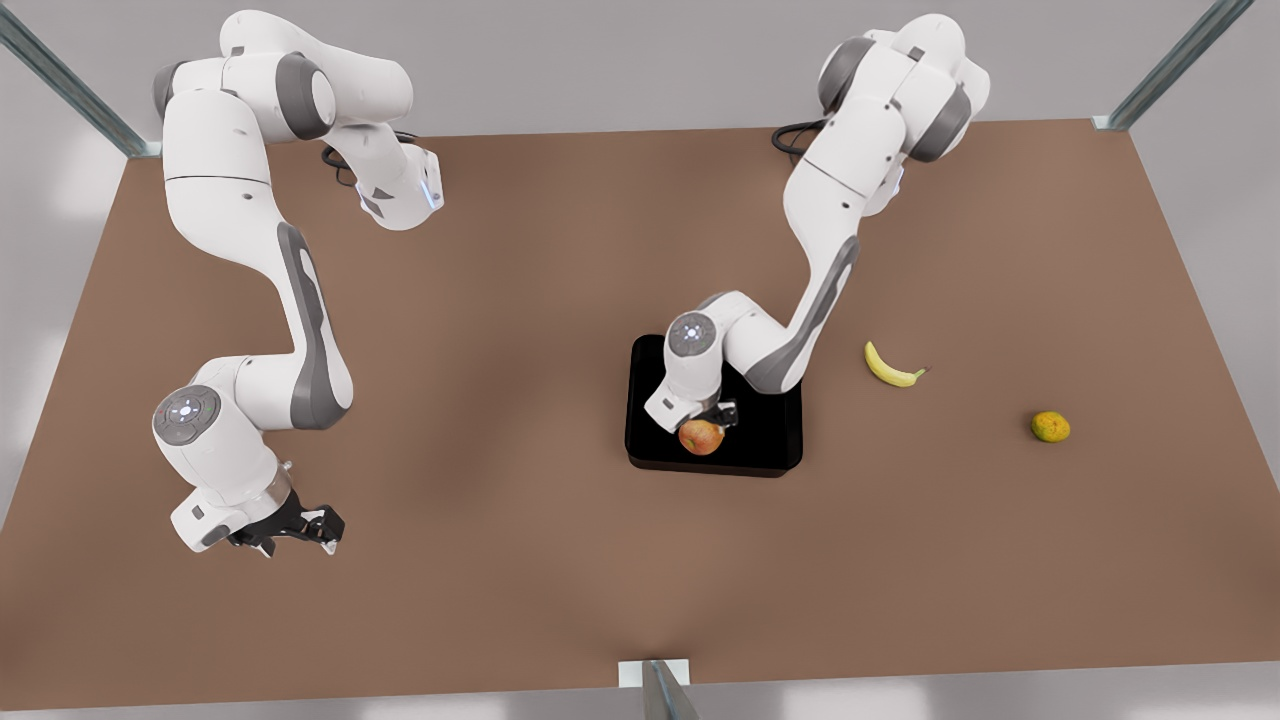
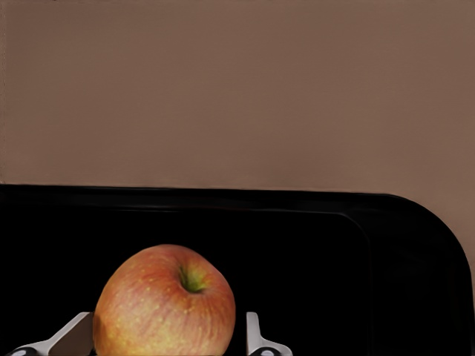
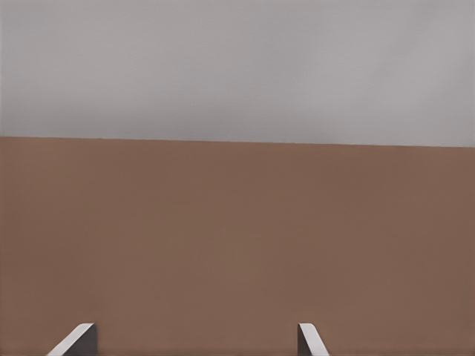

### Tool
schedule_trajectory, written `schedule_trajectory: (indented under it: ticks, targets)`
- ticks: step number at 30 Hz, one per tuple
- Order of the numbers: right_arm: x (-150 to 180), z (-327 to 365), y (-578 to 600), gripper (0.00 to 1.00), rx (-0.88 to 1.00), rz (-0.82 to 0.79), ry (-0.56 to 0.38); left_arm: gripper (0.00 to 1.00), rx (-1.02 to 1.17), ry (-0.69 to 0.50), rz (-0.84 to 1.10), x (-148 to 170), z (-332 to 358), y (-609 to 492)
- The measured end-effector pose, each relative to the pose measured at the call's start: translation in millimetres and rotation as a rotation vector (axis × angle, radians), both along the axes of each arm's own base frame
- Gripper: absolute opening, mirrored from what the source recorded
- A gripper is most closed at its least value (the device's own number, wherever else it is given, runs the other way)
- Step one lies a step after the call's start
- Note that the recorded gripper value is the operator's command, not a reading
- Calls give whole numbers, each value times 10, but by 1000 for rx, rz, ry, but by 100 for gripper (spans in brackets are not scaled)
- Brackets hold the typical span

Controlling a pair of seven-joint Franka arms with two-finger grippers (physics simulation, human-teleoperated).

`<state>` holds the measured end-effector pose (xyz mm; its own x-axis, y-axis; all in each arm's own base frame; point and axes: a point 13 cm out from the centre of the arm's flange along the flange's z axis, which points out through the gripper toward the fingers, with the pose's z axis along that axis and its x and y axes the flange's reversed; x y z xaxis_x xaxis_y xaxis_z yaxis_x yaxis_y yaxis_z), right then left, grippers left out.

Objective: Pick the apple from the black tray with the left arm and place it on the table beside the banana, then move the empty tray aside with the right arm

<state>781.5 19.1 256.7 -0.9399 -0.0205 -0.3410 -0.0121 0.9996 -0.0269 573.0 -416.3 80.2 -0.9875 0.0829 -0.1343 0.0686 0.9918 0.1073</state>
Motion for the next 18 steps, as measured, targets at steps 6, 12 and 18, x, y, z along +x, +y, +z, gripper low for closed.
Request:
schedule_trajectory:
  ticks: [6, 12, 18]
  targets:
    - [1, 2, 0, 100, 0, 0, 0, 100, -18, -22, 5, 31, -81, 31]
    - [1, -8, 0, 100, 0, 0, 1, 100, -27, -25, 8, 19, -242, 8]
    - [1, -9, 0, 100, 0, 0, 1, 91, -18, -43, -2, 42, -346, 25]
